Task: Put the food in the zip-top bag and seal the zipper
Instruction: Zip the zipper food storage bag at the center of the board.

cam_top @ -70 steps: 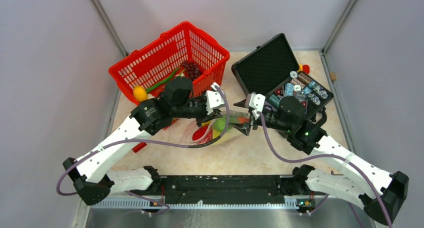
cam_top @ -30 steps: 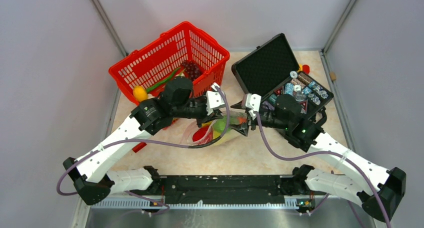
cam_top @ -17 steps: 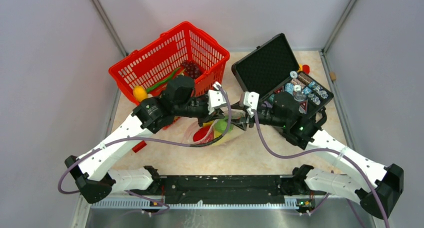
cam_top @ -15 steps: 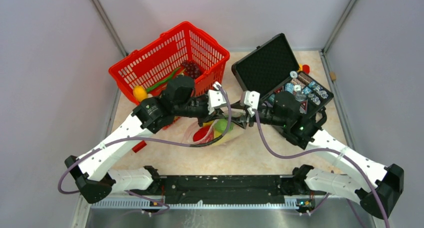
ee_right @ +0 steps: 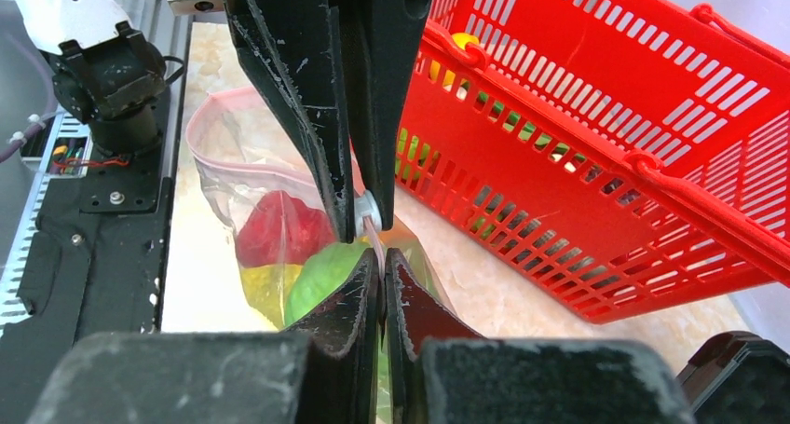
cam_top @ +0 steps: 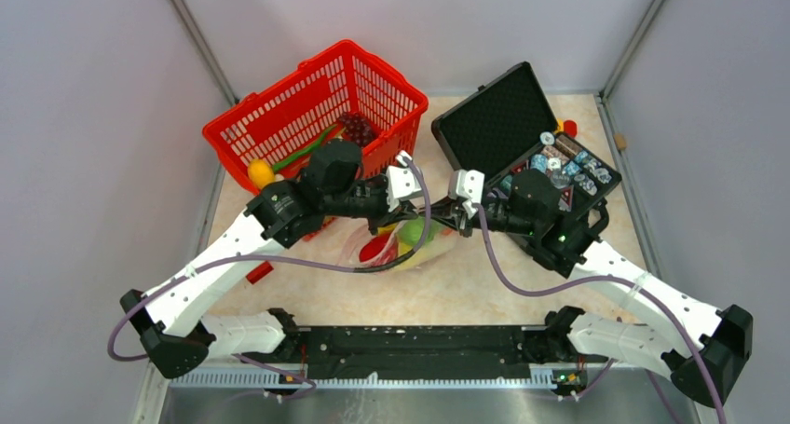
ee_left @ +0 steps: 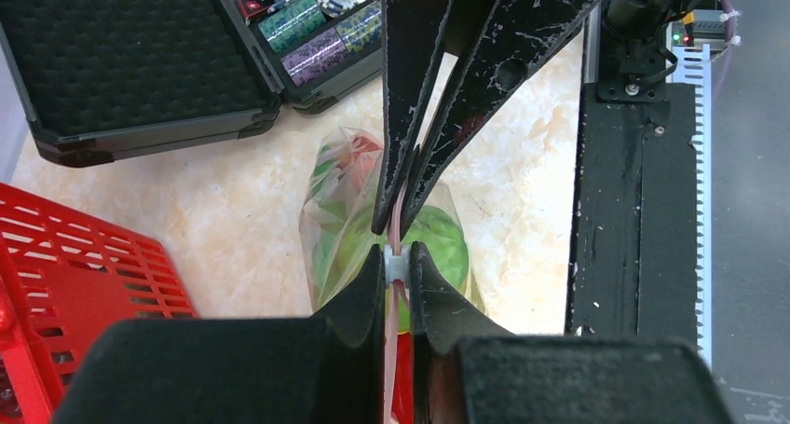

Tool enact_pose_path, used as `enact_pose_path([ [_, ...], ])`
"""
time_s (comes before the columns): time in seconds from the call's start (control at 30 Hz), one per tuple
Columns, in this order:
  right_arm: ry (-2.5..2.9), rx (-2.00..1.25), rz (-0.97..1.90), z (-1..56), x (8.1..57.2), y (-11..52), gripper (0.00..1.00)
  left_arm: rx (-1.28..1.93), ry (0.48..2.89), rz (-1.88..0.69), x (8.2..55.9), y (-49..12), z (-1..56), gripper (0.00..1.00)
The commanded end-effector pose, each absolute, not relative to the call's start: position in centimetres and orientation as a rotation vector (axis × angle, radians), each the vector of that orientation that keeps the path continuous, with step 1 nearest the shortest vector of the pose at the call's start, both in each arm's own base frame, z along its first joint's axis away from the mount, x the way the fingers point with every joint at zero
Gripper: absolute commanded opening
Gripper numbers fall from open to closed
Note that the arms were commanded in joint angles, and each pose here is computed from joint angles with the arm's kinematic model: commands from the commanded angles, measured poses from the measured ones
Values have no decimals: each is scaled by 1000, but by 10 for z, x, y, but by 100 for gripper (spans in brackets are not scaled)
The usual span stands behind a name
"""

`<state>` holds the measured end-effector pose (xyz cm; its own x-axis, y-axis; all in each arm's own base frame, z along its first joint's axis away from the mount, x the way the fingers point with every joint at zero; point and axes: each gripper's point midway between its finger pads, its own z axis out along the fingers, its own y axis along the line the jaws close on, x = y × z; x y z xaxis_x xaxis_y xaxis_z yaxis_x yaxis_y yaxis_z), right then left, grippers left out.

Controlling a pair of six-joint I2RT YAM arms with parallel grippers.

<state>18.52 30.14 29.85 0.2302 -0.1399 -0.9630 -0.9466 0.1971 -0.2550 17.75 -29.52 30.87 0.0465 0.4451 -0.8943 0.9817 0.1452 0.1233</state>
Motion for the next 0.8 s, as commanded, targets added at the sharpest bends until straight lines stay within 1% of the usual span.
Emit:
enact_pose_path([
  [0.0, 1121, -1164, 754, 332, 195, 297, 0, 1387, 1494, -743, 178, -291, 328, 0],
  [0.23, 1159, -1130, 754, 330, 198, 295, 0, 1333, 1586, -592, 187, -263, 304, 0],
  [0.33, 1163, -1122, 762, 330, 198, 295, 0, 1326, 1604, -567, 187, -256, 301, 0],
  [0.53, 1161, -1109, 760, 331, 197, 293, 0, 1311, 1598, -566, 184, -251, 302, 0],
  [0.7, 1131, -1129, 780, 332, 189, 293, 0, 1317, 1537, -646, 178, -263, 314, 0],
  [0.73, 1133, -1136, 787, 332, 188, 293, 8, 1324, 1527, -661, 177, -267, 316, 0],
  [0.77, 1137, -1140, 793, 332, 187, 294, 26, 1324, 1519, -666, 177, -268, 319, 0],
])
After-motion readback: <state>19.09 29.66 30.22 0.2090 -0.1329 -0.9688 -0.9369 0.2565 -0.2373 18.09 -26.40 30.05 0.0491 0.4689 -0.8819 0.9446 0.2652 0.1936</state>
